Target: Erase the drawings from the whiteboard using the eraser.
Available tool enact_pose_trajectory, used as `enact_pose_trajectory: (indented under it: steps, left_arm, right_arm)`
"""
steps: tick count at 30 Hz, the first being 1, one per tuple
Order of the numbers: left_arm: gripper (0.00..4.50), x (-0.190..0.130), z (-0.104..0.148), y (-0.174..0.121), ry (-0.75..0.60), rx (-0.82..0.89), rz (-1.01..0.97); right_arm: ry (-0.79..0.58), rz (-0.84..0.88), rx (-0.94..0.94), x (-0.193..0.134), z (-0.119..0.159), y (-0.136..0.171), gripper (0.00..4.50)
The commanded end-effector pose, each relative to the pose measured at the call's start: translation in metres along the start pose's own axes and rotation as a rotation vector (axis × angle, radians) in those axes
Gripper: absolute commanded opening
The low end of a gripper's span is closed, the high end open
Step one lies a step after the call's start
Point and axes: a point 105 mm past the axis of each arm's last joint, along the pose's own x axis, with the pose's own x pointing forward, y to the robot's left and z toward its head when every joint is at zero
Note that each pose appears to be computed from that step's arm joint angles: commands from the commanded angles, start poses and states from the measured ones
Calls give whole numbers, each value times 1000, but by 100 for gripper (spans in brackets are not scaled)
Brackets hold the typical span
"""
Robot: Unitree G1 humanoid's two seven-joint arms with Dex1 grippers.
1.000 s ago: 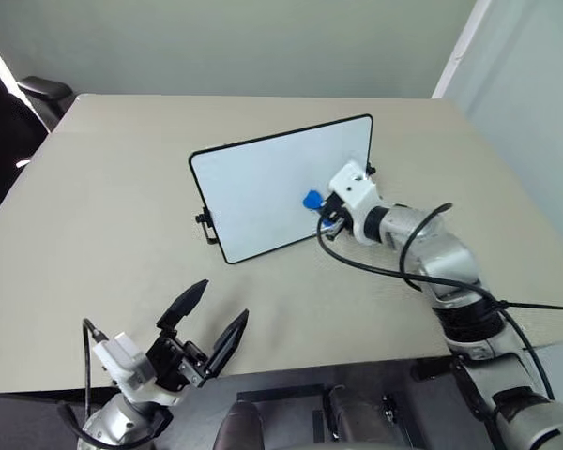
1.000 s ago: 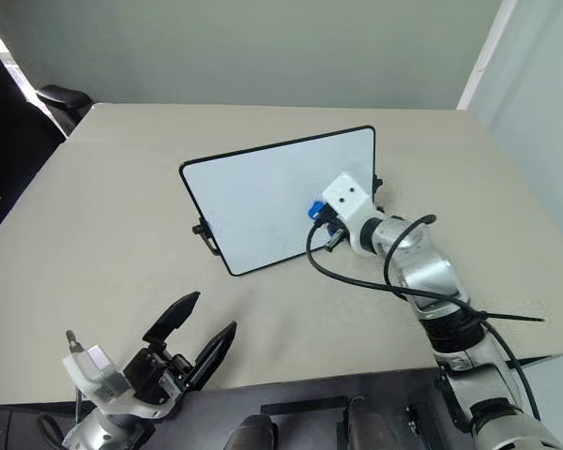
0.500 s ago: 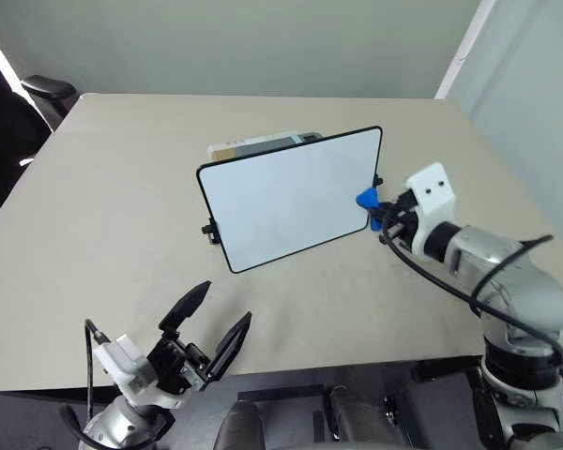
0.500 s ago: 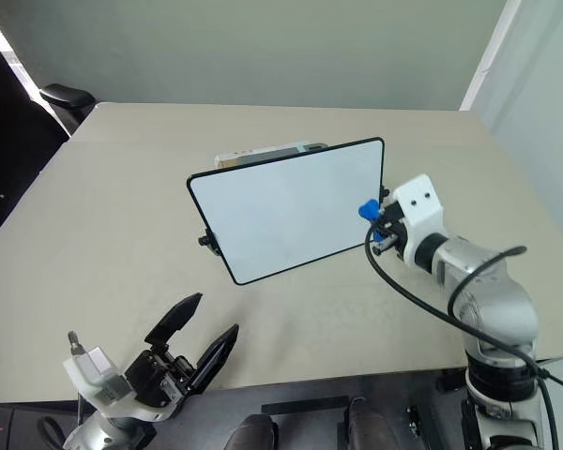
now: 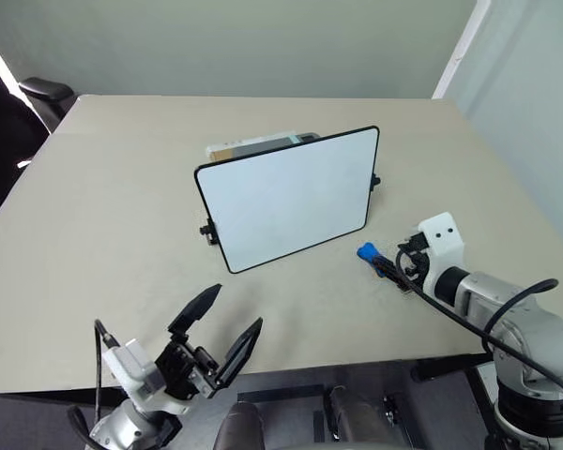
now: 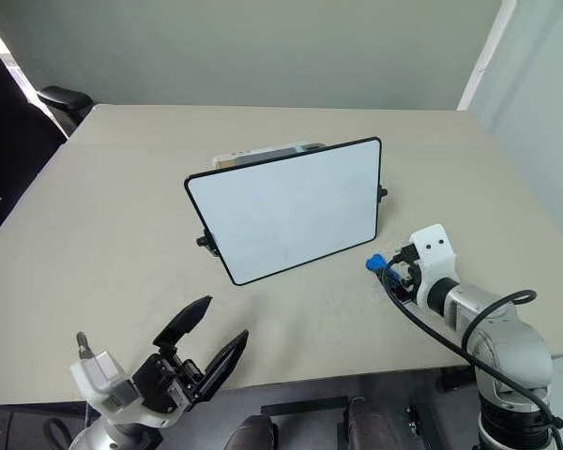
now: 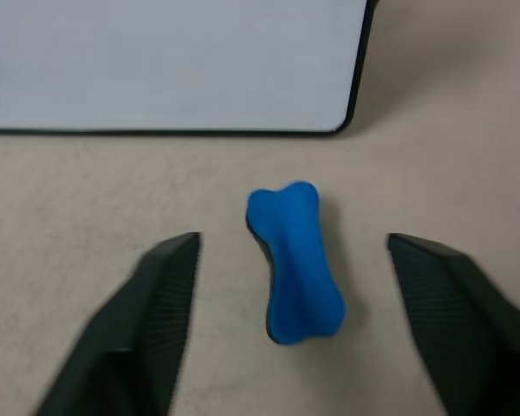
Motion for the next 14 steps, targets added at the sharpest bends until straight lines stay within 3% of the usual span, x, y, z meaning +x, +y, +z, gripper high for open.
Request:
enact_pose_trajectory:
  steps: [1, 8, 14]
  left_arm:
    - [450, 6, 10, -13, -37, 19, -42]
    - [450, 2, 8, -6, -30, 26, -21]
    - [450, 2, 8, -6, -31, 13, -29]
  right_arm:
    - [-109, -11, -23, -16, 19, -3, 422]
    - [-193, 235, -69, -30, 21, 50, 422]
    - [-225, 228, -105, -27, 26, 48, 422]
